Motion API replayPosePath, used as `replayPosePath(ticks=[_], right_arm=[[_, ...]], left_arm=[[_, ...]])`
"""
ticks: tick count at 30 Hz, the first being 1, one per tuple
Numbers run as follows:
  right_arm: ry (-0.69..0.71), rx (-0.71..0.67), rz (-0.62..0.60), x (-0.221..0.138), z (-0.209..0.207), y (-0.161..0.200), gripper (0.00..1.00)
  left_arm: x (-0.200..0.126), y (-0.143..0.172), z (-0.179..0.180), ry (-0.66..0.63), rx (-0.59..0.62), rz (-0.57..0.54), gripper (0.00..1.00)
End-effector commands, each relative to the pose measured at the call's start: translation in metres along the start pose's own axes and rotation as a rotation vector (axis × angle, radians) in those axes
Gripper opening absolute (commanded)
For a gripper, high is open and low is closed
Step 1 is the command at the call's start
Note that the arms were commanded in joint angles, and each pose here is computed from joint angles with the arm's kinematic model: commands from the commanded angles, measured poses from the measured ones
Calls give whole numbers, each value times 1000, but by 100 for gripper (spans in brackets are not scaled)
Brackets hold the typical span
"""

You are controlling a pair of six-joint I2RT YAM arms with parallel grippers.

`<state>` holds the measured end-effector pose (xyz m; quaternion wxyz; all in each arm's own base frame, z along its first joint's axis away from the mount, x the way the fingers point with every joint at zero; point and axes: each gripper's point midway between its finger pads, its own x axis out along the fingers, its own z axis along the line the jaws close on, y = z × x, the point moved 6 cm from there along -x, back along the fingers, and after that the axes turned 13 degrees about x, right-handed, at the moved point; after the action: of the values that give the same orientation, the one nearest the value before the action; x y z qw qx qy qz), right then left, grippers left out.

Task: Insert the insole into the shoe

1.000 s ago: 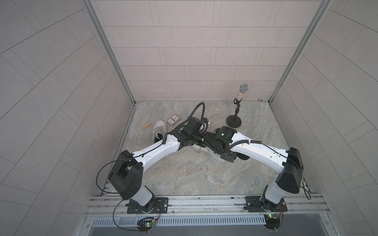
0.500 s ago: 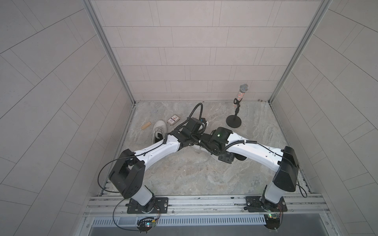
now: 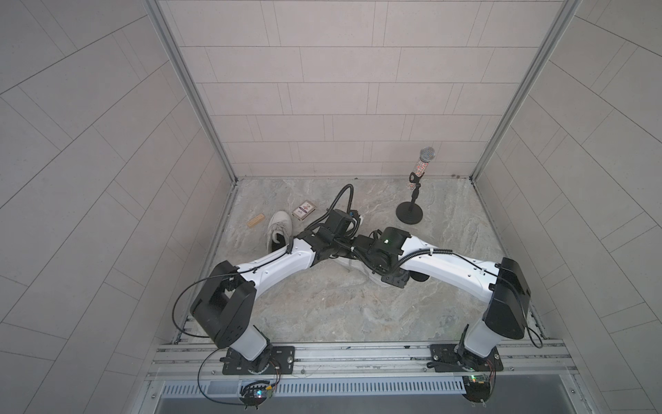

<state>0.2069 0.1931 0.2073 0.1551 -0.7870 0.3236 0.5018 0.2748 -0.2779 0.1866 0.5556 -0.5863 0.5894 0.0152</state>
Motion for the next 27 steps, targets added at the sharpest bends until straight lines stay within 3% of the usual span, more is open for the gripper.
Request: replayPosePath(ticks=[1, 15, 22, 27], right_arm=[[-33, 68, -110, -1, -1, -24, 17], [-151, 66, -123, -3, 10, -43, 16], [-207, 88, -216, -9, 11, -56, 13], [-226, 117, -258, -7, 6, -53, 10]], left_arm=[[-4, -28, -33, 150, 46, -138, 0], [0, -23, -39, 192, 9, -174, 0], [6, -20, -38, 234, -20, -188, 0], [9, -9, -18, 218, -101, -181, 0]])
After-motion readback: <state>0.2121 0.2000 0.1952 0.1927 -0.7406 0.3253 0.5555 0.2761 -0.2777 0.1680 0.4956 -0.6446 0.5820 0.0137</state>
